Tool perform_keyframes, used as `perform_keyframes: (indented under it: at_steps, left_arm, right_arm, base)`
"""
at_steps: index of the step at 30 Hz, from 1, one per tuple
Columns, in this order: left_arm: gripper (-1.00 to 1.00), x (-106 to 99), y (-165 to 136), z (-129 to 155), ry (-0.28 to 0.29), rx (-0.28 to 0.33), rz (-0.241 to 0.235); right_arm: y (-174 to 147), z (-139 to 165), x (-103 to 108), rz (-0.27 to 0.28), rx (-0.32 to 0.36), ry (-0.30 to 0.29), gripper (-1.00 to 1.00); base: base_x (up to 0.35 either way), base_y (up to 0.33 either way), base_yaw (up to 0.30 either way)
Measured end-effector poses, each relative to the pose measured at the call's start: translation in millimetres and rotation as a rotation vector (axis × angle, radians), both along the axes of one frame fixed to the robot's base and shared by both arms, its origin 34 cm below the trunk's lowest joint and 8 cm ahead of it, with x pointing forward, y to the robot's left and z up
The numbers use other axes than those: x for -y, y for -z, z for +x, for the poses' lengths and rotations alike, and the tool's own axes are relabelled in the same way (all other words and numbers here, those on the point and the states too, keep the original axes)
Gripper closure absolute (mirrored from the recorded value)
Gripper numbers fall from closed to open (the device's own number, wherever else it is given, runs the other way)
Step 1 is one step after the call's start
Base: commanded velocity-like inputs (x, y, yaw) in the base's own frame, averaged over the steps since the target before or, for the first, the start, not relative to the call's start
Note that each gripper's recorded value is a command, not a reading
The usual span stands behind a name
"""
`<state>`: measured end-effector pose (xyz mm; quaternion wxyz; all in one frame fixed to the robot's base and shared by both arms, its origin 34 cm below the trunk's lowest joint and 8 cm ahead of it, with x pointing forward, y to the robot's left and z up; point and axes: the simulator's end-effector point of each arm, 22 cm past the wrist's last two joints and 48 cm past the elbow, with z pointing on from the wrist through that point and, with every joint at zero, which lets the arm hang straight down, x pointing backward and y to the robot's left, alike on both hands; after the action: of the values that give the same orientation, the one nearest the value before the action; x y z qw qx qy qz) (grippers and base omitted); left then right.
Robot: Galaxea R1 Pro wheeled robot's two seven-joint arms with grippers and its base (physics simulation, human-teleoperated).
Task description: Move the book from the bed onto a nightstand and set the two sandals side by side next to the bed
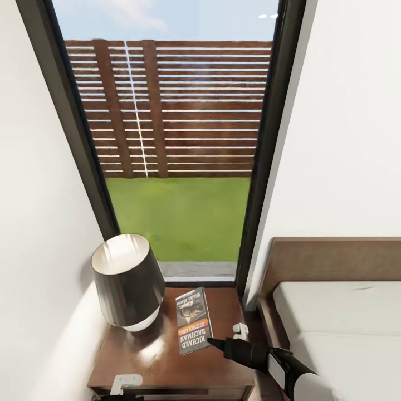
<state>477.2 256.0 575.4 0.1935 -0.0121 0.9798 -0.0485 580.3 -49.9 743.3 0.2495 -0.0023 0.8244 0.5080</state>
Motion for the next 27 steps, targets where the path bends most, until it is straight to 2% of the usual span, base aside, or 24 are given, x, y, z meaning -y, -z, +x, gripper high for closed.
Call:
perform_keyframes:
  at_steps: [27]
  left_arm:
    - [-1.0,-1,39,2,-0.001,-0.002,0.001]
  right_arm:
    - [38,3,0,0.0,0.001,0.002,1.0]
  base:
    - [0.0,0.0,0.0]
